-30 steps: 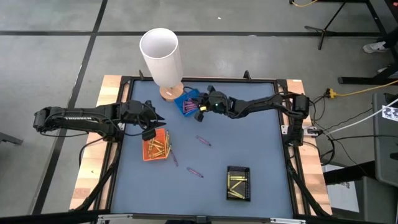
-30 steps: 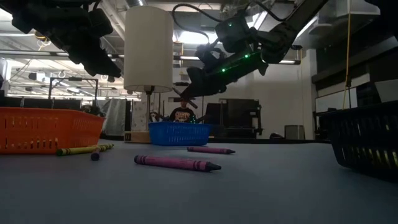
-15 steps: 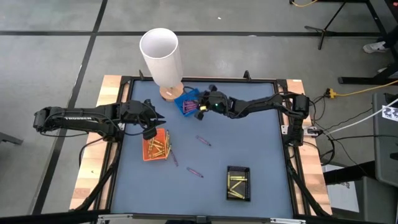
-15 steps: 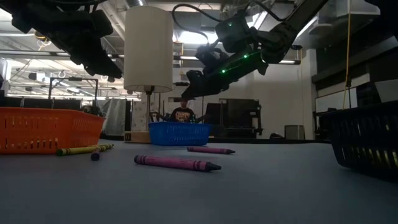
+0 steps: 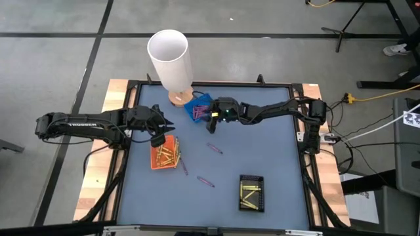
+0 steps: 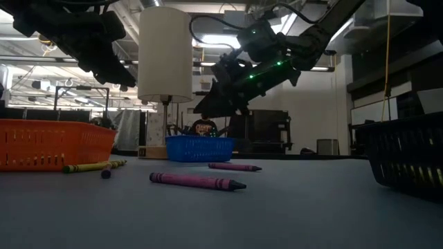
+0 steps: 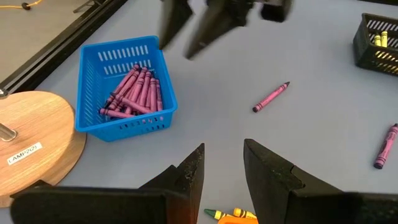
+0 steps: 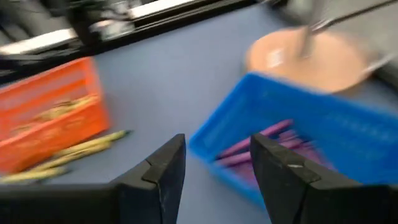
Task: Sort crayons
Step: Put the violet crayon into the blue bin
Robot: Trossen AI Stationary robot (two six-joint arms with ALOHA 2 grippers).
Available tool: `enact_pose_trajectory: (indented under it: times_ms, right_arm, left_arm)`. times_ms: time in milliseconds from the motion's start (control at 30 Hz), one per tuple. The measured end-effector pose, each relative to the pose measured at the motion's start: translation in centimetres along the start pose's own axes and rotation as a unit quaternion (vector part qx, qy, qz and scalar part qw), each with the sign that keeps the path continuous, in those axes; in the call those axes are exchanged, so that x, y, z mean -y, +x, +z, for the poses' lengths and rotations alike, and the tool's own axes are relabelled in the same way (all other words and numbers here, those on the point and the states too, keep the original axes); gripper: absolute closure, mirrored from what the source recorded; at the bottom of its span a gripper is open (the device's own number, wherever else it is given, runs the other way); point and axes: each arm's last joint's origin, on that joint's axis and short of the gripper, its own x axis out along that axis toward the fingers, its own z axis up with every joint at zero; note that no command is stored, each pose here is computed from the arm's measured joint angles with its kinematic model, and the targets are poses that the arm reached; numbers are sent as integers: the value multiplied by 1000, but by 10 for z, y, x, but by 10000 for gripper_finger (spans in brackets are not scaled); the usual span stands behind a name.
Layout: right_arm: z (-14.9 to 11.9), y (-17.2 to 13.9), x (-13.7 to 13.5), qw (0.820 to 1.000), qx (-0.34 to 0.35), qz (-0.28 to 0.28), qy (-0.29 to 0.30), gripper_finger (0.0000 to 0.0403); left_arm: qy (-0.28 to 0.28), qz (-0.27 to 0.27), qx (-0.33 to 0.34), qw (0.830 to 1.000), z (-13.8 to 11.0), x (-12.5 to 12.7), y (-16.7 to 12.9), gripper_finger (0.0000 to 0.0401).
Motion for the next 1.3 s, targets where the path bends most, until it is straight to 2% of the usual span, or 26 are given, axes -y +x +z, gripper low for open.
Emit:
enact_pose_trajectory:
  times_ms: [100,300,567,700,900,1067,1300]
  right_arm:
    - [-6,0,-13,999,-27,42,8,224]
    - [-22,-2,-51,994,-76,80,-27,223]
    - [-50,-8,-89,988,-131,3,-77,223]
    - [-68,-4,-102,984,-154,3,-94,223]
    - [-90,5,-106,978,-177,-12,-108,223]
    - [-92,7,-104,978,-172,-36,-108,223]
    - [-91,8,-104,980,-166,-37,-107,223]
  left_arm:
    - [0,0,0,1000,0,0,0,305]
    - [0,0,0,1000,0,0,0,305]
    - [0,0,0,1000,0,0,0,305]
    - [0,0,0,1000,0,0,0,305]
    - [0,0,0,1000,0,0,0,305]
    - [0,0,0,1000,0,0,0,305]
    - [0,0,0,1000,0,0,0,305]
